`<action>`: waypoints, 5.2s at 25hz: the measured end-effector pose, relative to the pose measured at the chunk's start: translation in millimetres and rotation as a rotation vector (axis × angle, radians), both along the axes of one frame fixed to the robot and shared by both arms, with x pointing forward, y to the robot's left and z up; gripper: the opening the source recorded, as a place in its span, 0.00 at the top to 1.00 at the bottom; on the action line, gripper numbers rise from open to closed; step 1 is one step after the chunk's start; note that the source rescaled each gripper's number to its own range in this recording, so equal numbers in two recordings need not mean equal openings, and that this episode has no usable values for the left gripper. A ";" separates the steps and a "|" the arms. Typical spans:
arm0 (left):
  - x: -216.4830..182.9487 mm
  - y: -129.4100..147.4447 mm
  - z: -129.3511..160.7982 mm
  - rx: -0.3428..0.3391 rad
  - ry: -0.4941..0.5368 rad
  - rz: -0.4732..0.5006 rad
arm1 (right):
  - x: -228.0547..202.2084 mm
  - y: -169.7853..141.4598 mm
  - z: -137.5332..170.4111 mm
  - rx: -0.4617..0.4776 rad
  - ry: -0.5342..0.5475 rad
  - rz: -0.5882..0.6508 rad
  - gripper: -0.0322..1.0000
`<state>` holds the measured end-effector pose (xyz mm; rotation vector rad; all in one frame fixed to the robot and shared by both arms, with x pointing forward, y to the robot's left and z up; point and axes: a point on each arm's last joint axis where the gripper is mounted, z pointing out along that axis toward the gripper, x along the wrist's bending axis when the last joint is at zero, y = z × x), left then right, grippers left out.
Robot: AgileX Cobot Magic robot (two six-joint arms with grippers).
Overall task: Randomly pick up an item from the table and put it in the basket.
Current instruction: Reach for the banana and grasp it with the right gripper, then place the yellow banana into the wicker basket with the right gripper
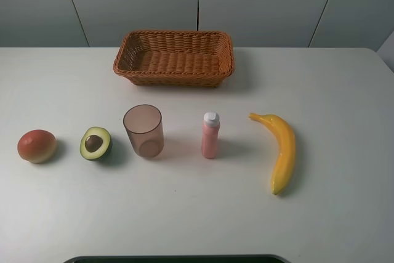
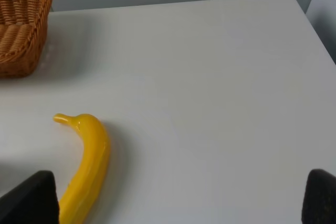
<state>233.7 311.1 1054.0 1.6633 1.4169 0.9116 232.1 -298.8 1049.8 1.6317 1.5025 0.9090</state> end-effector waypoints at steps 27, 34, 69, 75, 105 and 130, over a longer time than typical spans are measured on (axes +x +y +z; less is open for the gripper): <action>0.0 0.0 0.0 0.000 0.000 0.000 | -0.4 0.0 1.8 -0.001 -0.010 0.000 0.00; 0.0 0.0 0.0 0.000 0.000 0.000 | 13.1 1.3 54.3 -0.036 -0.002 0.044 0.00; 0.0 0.0 0.0 0.000 0.000 0.000 | 276.7 88.7 -102.2 0.025 1.027 0.321 0.00; 0.0 0.0 0.0 0.000 0.000 0.000 | 269.7 86.8 -128.0 0.048 1.008 0.292 0.00; 0.0 0.0 0.0 0.000 0.000 0.000 | 274.0 85.8 -173.2 0.020 1.063 0.272 0.94; 0.0 0.0 0.0 0.000 0.000 0.000 | 364.0 156.1 48.3 -0.408 0.265 0.893 0.94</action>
